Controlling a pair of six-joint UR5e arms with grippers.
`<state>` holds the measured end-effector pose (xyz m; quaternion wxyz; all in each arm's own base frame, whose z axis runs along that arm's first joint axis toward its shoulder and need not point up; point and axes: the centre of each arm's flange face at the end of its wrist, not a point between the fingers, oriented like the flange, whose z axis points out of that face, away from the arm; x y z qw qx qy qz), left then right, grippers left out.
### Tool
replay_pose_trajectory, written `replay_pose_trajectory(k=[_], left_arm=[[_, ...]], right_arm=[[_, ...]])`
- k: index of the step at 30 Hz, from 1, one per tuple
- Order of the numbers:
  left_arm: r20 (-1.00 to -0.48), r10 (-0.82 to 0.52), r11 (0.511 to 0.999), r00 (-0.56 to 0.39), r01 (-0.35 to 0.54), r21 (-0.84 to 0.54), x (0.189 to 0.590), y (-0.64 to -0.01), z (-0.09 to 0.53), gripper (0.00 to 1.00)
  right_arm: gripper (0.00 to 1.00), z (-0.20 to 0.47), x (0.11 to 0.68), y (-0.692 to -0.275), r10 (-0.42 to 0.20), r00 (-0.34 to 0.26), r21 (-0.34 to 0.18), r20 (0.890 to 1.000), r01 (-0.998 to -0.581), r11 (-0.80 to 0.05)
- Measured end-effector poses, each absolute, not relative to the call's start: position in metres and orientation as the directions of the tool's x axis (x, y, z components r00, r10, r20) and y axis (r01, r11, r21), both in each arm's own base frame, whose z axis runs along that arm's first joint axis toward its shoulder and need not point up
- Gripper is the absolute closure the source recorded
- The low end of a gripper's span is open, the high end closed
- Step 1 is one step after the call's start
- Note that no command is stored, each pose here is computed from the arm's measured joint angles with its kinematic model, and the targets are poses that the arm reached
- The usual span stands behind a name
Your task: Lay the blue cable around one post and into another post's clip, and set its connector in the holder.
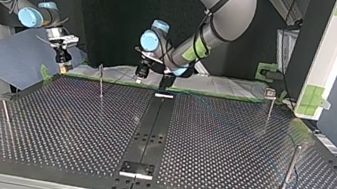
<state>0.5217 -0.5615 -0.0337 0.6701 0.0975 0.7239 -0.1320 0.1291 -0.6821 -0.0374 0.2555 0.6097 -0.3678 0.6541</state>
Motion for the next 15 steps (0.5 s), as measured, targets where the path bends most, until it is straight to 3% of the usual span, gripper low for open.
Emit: replay_pose_trajectory(k=[12,14,15], left_arm=[[-0.994,-0.013,0.946,-0.110,0.319,-0.047,0.523,-0.567,-0.043,1.00],[-0.994,-0.016,0.946,-0.108,0.321,-0.050,0.524,-0.569,-0.042,0.96],[-0.994,-0.019,0.945,-0.107,0.321,-0.052,0.524,-0.570,-0.042,0.88]], right_arm=[[1.00,-0.035,0.131,-0.686,-0.111,-0.126,-0.168,0.986,-0.780,-0.603],[1.00,-0.035,0.131,-0.686,-0.111,-0.125,-0.167,0.986,-0.780,-0.604],[1.00,-0.035,0.131,-0.686,-0.111,-0.125,-0.167,0.986,-0.780,-0.604]])
